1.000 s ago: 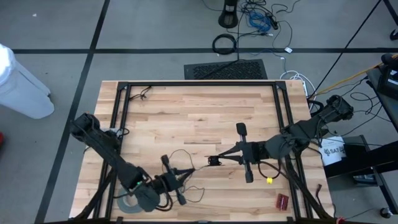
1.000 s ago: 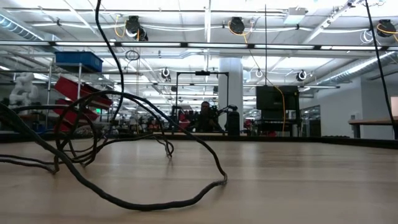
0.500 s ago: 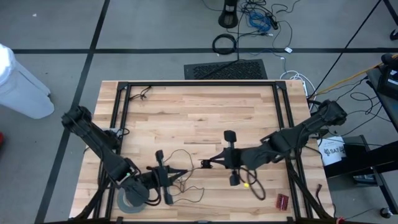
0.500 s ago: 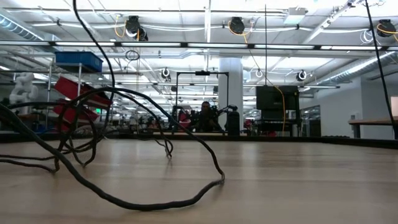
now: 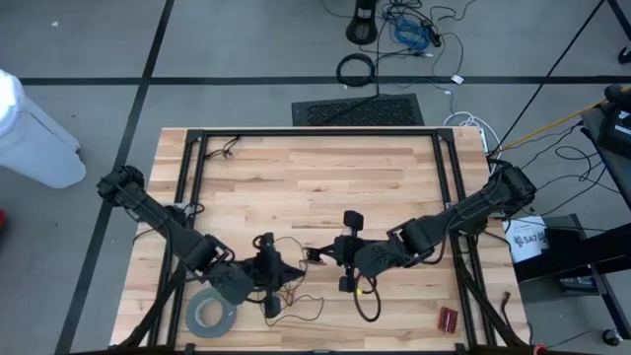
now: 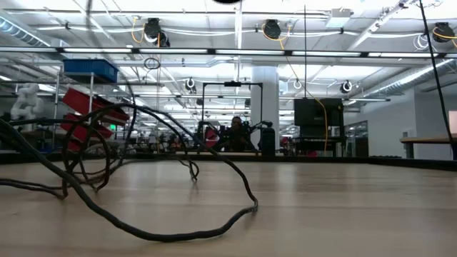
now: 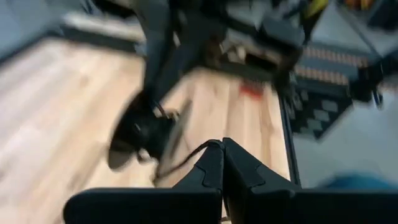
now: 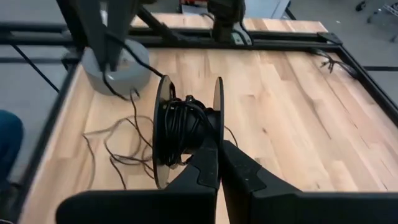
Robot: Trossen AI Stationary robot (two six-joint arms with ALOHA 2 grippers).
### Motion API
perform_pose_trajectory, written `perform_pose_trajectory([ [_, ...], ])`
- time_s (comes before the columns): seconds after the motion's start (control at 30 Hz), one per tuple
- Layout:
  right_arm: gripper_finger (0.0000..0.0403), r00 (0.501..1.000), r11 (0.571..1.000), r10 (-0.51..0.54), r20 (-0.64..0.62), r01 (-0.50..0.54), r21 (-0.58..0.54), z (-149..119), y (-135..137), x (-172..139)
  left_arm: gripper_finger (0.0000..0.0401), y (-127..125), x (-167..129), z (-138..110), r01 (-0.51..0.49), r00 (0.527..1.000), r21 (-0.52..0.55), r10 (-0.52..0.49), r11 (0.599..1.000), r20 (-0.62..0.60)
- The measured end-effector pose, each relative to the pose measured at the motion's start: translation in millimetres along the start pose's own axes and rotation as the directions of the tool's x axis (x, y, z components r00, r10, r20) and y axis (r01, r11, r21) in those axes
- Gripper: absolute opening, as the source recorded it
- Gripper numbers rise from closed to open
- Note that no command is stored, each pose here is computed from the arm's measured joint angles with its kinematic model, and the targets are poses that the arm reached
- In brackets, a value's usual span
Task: Coil cords
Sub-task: Coil the black wire onto the spool
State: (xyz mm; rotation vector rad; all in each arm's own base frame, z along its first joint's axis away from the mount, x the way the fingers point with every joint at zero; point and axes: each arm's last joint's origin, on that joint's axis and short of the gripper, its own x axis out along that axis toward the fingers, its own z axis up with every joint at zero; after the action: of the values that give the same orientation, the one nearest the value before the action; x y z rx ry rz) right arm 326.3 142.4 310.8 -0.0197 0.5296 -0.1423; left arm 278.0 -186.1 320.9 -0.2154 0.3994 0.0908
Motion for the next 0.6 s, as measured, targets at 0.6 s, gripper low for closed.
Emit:
perform_pose_trajectory([
  [0.6,0.0,0.999,0.999,-0.043,-0.015,0.043,0.026,-4,-1,7,0.0002,13,0,18,-0.078,0.995,-0.113,0.069,0.991,-0.073],
])
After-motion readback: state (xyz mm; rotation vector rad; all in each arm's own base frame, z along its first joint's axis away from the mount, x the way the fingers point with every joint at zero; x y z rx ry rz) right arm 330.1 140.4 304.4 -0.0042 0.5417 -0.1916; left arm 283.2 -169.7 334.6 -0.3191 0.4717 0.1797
